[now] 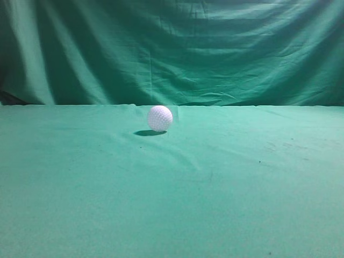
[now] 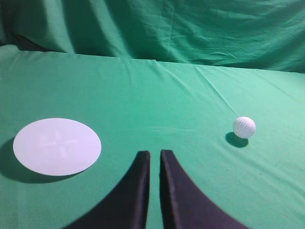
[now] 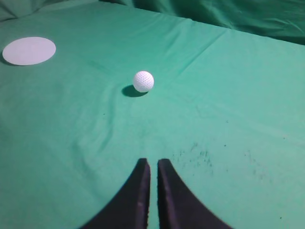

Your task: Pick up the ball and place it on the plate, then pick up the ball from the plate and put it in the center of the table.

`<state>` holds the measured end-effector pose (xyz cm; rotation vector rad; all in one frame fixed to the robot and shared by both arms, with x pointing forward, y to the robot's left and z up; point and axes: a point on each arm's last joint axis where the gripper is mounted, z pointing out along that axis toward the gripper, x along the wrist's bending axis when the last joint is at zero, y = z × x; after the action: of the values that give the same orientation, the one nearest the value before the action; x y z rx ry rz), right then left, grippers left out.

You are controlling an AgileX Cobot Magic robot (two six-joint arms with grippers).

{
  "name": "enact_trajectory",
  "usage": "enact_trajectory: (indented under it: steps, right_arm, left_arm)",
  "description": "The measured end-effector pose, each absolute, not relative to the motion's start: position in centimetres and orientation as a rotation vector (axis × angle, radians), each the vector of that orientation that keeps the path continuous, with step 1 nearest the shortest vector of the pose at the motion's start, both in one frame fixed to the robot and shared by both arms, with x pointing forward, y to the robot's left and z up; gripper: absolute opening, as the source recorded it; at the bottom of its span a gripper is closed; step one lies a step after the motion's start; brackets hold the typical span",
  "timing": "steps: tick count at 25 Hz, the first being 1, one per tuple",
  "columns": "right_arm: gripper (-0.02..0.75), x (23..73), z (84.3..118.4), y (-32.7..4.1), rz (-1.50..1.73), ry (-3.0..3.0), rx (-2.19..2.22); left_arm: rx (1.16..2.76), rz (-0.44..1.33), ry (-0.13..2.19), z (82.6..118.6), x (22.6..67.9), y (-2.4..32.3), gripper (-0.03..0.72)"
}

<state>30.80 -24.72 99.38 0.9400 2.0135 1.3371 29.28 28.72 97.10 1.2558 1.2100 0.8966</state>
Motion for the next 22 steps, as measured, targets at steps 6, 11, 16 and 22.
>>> enact_trajectory:
  steps: [6,11,16,22]
  right_arm:
    - [0.048,30.4,98.4,-25.2,1.298,2.043,1.043]
    - [0.048,30.0,97.0,-26.8,1.279,1.849,1.144]
    - [0.048,29.6,95.3,-28.2,1.229,1.644,1.247]
    - [0.048,29.5,95.2,-29.2,1.159,1.489,1.321]
  left_arm:
    - [1.256,0.897,1.21,97.1,29.3,28.7,0.06]
    - [1.256,0.897,1.21,97.1,29.3,28.7,0.06]
    - [1.256,0.897,1.21,97.1,29.3,28.7,0.06]
    - [1.256,0.897,1.21,97.1,29.3,28.7,0.06]
